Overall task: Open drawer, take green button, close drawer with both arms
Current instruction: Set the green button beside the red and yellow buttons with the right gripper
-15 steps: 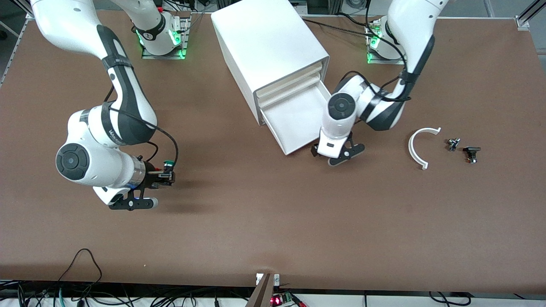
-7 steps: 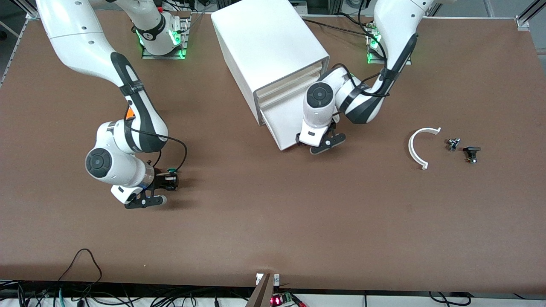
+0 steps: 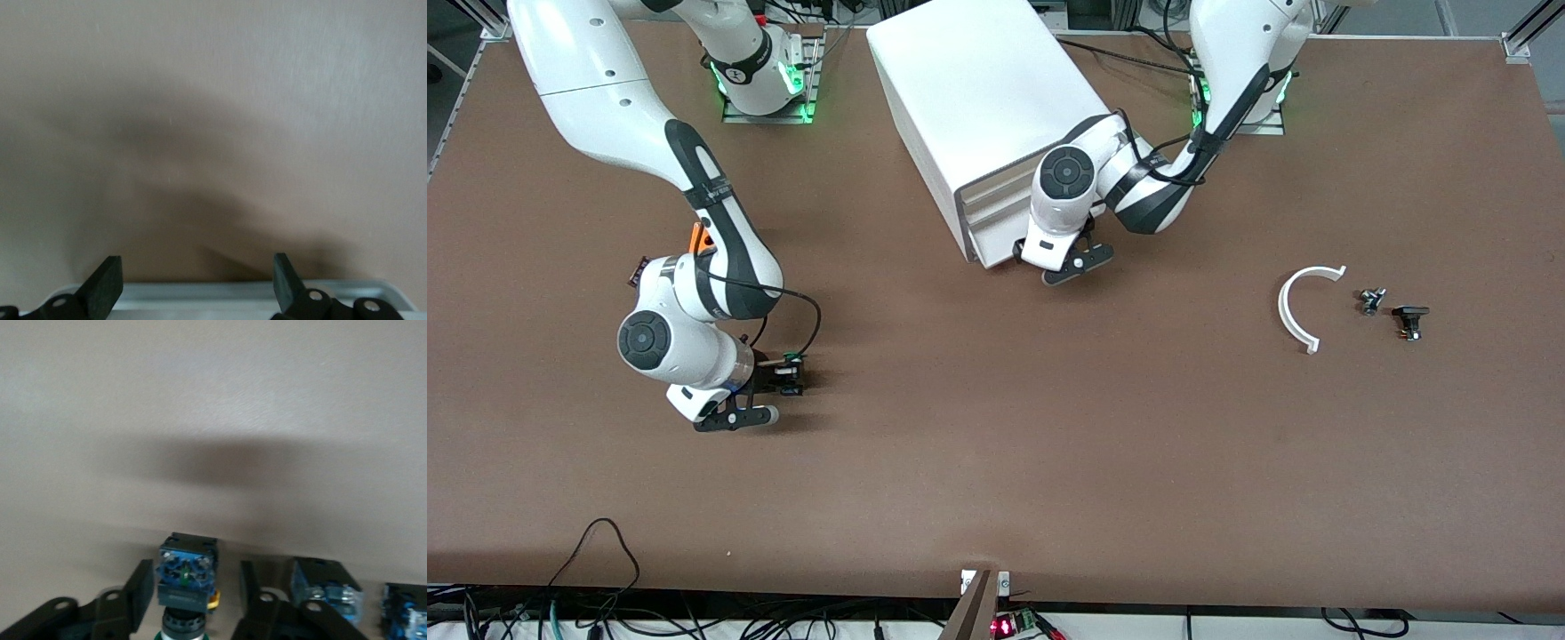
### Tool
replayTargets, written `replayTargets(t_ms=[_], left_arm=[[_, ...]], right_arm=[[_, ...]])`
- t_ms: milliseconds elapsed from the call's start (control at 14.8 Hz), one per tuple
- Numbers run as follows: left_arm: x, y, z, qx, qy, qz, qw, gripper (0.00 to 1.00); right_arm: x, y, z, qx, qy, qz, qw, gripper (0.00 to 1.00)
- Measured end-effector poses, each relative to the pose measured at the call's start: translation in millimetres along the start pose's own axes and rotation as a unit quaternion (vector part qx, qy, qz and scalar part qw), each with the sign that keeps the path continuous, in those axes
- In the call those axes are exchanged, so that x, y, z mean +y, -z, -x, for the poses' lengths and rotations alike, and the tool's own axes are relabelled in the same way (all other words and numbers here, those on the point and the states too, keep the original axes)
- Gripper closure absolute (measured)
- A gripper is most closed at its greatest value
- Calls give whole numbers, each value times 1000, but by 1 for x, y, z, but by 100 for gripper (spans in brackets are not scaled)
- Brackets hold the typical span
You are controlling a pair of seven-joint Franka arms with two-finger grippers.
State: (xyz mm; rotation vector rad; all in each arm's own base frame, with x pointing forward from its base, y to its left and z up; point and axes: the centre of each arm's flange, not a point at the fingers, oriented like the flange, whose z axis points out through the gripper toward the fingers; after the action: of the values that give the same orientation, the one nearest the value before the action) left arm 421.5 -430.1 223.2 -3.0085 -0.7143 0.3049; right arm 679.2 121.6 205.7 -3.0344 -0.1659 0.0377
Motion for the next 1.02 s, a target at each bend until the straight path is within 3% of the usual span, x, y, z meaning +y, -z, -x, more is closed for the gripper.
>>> replayTargets(t_ms=[68, 135, 271, 406, 542, 812, 1016], left_arm=[[1, -1, 7, -6, 0, 1, 1000, 0], [3, -1, 14, -13, 2, 2, 1000, 0], [6, -1, 27, -23, 2, 4, 1000, 0], [9, -1, 38, -26, 3, 4, 1000, 0], [9, -1, 40, -27, 5, 4, 1000, 0], [10, 8, 35, -25, 8, 13, 1000, 0], [4, 48, 10, -12, 0, 21, 1000, 0]], right_arm=[[7, 3, -1, 3, -5, 0, 1000, 29], [13, 10, -4, 9, -8, 0, 1000, 15], [17, 39, -12, 35, -8, 0, 999, 0], [15, 83, -17, 61, -6, -1, 998, 0], [11, 126, -14, 68, -3, 0, 998, 0], [10, 191, 5, 53, 6, 18, 998, 0], [8, 228, 22, 34, 1, 35, 999, 0]])
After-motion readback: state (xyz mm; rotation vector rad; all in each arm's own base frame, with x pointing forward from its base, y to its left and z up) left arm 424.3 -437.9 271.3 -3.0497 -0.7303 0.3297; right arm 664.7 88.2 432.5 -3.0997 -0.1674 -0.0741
